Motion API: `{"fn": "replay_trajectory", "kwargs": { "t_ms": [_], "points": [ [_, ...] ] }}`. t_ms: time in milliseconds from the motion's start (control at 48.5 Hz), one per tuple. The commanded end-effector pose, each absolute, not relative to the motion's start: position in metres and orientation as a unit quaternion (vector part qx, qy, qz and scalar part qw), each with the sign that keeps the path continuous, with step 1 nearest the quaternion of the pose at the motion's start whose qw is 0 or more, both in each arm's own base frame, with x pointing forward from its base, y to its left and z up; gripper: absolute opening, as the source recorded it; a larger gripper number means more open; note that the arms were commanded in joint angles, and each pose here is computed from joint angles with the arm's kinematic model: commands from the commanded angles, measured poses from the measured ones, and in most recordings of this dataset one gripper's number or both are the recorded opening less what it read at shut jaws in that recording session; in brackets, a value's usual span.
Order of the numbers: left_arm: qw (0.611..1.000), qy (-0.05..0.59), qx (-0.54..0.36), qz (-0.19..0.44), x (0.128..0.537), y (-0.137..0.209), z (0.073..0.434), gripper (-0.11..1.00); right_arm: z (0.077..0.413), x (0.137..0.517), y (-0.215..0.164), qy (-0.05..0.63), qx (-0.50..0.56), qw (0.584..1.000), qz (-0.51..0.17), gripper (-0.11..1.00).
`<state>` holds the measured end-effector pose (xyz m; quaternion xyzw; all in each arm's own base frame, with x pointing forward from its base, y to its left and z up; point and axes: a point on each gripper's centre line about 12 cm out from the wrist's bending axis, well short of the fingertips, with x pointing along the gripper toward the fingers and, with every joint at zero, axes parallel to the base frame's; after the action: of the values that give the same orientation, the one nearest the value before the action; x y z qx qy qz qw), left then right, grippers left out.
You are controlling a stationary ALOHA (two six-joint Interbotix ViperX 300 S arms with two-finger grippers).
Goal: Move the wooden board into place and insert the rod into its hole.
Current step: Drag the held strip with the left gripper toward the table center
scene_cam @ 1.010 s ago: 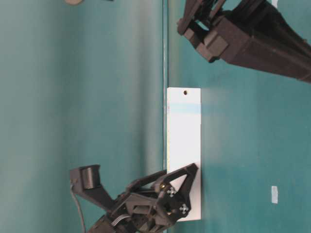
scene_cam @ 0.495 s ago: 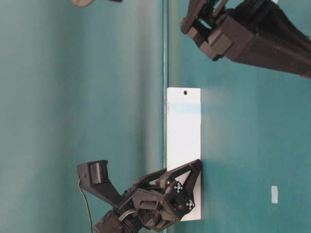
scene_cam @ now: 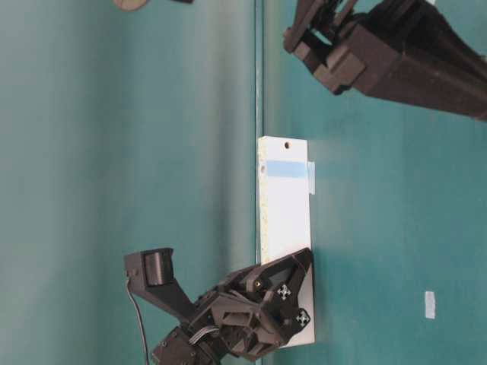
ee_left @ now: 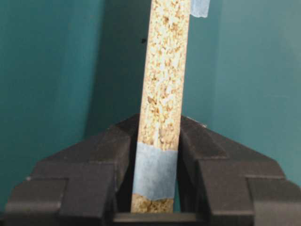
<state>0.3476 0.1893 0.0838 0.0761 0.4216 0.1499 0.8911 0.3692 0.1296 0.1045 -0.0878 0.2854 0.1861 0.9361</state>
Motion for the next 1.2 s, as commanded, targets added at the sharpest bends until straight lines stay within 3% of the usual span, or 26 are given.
{"fn": "replay_trajectory", "kwargs": {
  "t_ms": [0,247,618,927,1175],
  "points": [
    [0.902,0.394,0.087,0.151,0.357,0.186,0.107,0.21,0.121,0.373,0.132,0.265,-0.086,0.942,0.188,0.93],
    [0.926,0.347,0.088,0.122,0.382,0.148,0.141,0.21,0.119,0.372,0.132,0.276,-0.089,0.939,0.186,0.93],
    [0.944,0.32,0.042,0.066,0.415,0.078,0.147,0.21,0.121,0.374,0.132,0.274,-0.088,0.939,0.187,0.93],
    [0.947,0.319,-0.022,0.038,0.435,0.029,0.141,0.21,0.121,0.373,0.132,0.275,-0.089,0.939,0.186,0.93],
    [0.932,0.358,-0.049,0.026,0.434,0.009,0.132,0.21,0.121,0.374,0.132,0.274,-0.088,0.939,0.187,0.93]
  ]
}}
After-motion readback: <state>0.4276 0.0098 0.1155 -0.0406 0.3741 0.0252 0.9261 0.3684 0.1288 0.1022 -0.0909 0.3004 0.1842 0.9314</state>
